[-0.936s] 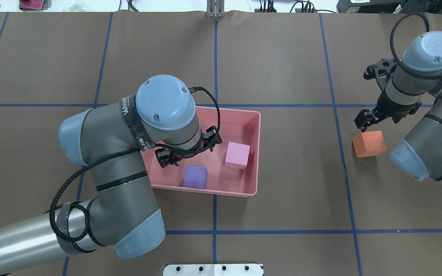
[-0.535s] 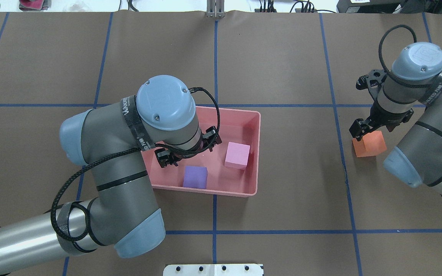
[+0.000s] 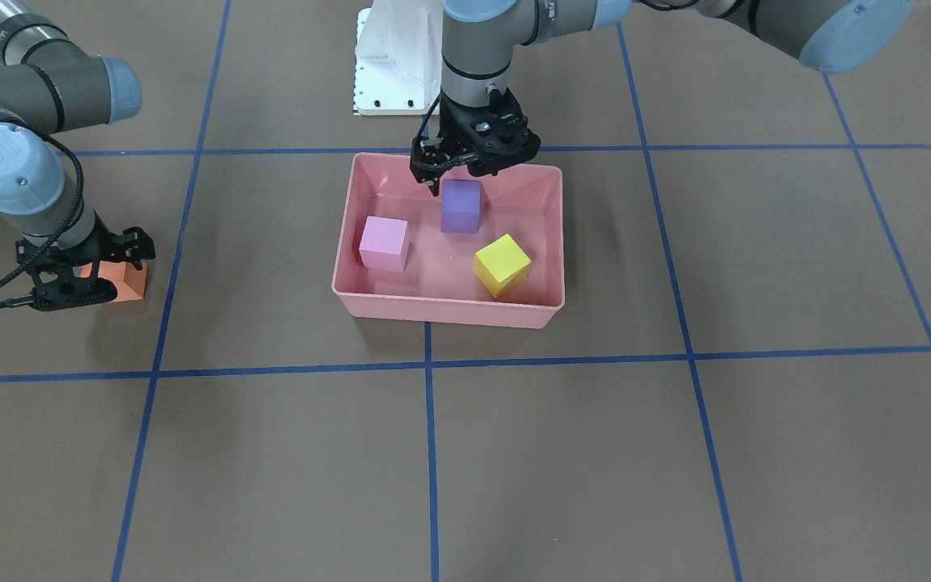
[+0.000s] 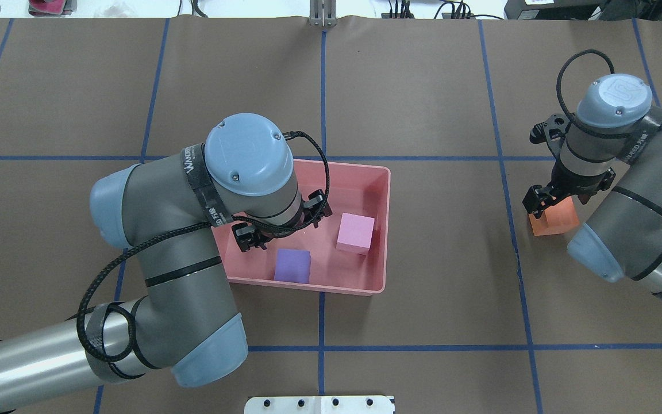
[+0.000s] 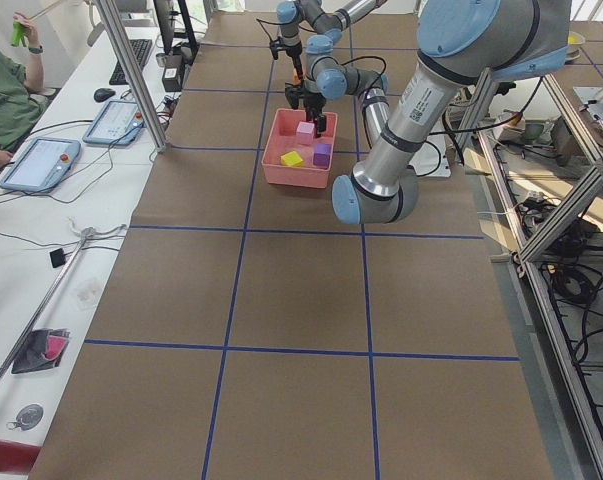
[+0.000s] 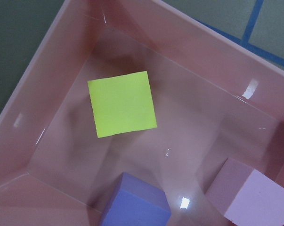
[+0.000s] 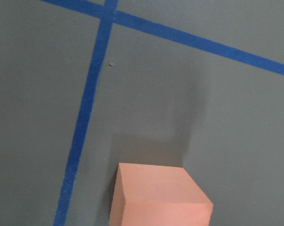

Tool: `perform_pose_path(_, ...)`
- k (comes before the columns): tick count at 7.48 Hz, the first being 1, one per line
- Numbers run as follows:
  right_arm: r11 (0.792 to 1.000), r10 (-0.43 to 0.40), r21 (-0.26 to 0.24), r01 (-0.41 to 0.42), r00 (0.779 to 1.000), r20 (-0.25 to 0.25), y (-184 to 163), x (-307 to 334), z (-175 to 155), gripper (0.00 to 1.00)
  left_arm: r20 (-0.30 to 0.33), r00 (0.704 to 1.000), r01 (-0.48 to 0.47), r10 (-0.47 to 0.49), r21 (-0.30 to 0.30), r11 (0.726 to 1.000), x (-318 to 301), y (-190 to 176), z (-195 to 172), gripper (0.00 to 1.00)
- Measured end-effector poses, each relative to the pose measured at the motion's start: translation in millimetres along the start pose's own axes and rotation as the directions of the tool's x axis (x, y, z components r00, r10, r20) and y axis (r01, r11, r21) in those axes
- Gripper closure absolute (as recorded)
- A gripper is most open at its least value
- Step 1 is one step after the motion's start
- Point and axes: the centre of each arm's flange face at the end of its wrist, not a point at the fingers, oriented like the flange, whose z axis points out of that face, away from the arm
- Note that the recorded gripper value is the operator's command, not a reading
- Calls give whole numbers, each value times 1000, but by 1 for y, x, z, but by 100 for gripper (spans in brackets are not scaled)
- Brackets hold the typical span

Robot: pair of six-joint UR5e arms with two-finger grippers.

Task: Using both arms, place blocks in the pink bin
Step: 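Release purple cube in bin while right gripper grasps orange cube, then lower orange cube into bin with right gripper while left arm withdraws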

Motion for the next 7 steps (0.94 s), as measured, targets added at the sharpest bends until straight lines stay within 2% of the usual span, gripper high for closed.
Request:
perform_pose_path(1, 1000, -3, -11, 3, 1000, -6, 0, -2, 7, 7, 0, 1000, -2, 2, 0, 1000, 0, 0, 0, 0)
perform_pose_path(2, 1000, -9, -22, 8, 1000, -12, 0, -5, 13, 79, 0, 1000, -3, 3, 1, 1000, 0, 0, 0, 0)
perform_pose_path(3, 999, -13, -29, 13, 1000, -15, 1, -8, 18, 100, 0, 1000, -4, 4, 1, 1000, 0, 0, 0, 0)
perform_pose_path(5, 999, -38, -10, 38, 999, 0, -1, -16, 7, 100, -17, 1000, -7, 7, 7, 1000, 0, -4, -10, 0)
perform_pose_path(7, 998, -30, 53, 28, 999, 32, -3, -10, -33, 100, -46, 998, -36, 38, 32, 999, -7, -21, -34, 0)
